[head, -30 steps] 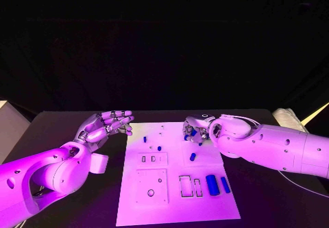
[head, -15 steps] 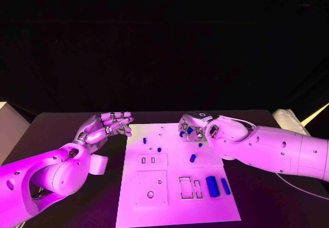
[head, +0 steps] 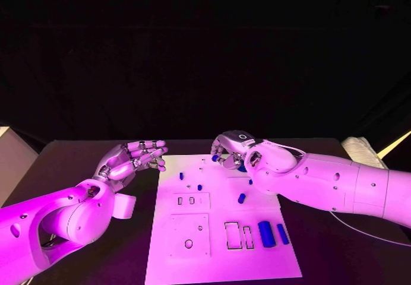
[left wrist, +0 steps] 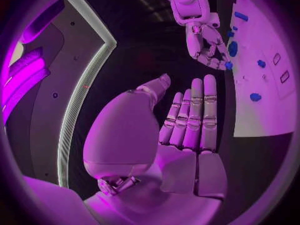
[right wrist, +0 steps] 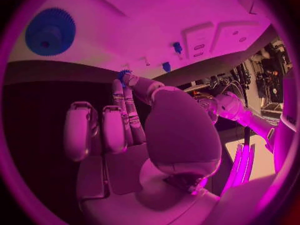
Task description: Assemble the parts on the task board
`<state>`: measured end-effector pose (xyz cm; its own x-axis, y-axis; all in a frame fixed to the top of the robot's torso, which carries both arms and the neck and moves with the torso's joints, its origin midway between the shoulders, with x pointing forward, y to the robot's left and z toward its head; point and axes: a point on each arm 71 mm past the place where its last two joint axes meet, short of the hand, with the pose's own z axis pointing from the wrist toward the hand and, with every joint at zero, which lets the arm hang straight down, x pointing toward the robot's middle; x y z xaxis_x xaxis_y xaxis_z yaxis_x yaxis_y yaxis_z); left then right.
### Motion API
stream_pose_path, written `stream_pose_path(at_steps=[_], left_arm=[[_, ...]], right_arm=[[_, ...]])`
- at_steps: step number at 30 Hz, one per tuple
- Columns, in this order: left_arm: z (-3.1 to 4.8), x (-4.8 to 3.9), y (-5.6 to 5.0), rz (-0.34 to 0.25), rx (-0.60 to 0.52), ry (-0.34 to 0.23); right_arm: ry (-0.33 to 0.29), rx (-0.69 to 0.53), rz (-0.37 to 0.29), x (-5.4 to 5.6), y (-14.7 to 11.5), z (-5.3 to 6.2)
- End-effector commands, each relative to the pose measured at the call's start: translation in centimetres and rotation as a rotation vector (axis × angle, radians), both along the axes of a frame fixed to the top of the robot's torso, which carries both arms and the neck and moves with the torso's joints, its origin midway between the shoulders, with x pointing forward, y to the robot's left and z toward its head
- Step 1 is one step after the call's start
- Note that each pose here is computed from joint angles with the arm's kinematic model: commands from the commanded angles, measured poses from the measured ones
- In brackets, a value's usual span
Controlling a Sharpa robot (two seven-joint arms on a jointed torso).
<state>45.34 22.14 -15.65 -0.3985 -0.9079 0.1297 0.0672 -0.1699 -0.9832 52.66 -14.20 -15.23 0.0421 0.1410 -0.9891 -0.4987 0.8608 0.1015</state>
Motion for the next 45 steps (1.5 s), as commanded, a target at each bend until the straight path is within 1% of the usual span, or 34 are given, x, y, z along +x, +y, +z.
stream_pose_path(at_steps=[1,9,15,22,33,45], left_arm=[[0.22,-0.08,-0.4,-0.026,-0.010,-0.009],[0.35,-0.01,-0.6,-0.031,-0.011,-0.011],[0.61,0.07,-0.7,-0.034,-0.012,-0.016],[0.80,0.13,-0.8,-0.037,-0.012,-0.020],[0.97,0.25,-0.6,-0.032,-0.009,-0.022],[1.04,0.36,-0.4,-0.029,-0.007,-0.023]], right_arm=[[-0.032,0.011,0.011,0.2,0.6,0.3],[-0.019,0.008,0.025,0.8,2.1,0.1],[-0.006,-0.005,0.015,1.3,2.6,-0.3],[0.002,-0.016,0.007,1.7,2.9,-0.5],[0.029,-0.043,0.002,1.6,2.8,-0.8],[0.035,-0.057,-0.008,1.6,2.6,-0.9]])
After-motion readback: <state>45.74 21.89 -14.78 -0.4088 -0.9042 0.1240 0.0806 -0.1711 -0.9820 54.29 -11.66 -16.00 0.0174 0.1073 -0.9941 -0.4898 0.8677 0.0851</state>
